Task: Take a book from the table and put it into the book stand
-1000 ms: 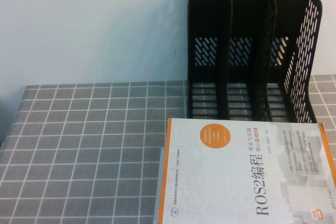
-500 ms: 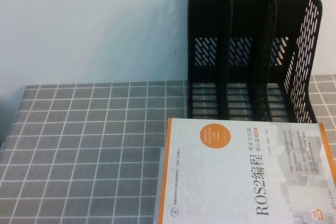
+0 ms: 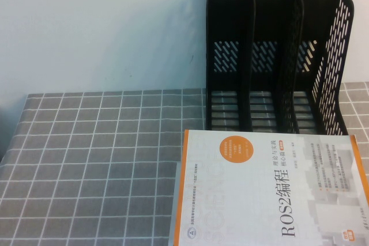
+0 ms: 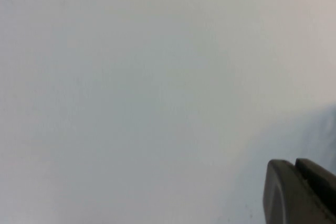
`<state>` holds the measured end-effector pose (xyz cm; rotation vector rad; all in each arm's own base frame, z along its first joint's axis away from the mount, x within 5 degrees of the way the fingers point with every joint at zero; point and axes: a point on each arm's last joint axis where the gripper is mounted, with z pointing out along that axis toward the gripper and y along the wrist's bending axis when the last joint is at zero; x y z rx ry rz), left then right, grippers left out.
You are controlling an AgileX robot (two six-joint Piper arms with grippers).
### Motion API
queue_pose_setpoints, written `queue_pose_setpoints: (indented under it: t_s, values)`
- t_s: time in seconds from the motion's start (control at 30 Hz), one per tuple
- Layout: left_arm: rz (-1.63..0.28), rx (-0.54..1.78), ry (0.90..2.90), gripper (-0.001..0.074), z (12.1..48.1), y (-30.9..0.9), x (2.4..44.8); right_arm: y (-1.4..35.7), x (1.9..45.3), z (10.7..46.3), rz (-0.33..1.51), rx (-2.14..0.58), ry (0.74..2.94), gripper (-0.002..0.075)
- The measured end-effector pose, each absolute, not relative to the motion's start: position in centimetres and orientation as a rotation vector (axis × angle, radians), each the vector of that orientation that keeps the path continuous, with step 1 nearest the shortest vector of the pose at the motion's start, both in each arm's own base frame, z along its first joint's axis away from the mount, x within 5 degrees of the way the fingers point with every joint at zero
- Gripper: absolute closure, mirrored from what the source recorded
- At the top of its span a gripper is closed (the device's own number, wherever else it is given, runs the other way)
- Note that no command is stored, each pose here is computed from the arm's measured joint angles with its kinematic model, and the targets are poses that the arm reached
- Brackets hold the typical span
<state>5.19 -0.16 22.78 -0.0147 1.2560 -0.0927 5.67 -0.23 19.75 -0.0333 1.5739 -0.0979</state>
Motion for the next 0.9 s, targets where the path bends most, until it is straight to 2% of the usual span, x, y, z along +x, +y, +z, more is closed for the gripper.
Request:
queue_pose_setpoints:
  t_s: [0.2,0.73,0.9]
  values:
    - [-0.089,-0.013,1.232,0.0738,23.0,-0.2,5.1,-0.2,5.7,19.7,-0.098,-0.033,1.574,0.0729]
    - [-0.097,0.011,1.691,0.0738,18.9,-0.4,5.6,-0.2,5.7,19.7,-0.09,-0.026,1.577,0.0729]
    - [-0.098,0.014,1.759,0.0738,18.3,-0.5,5.5,-0.1,5.5,18.1,0.034,0.083,1.758,0.0729]
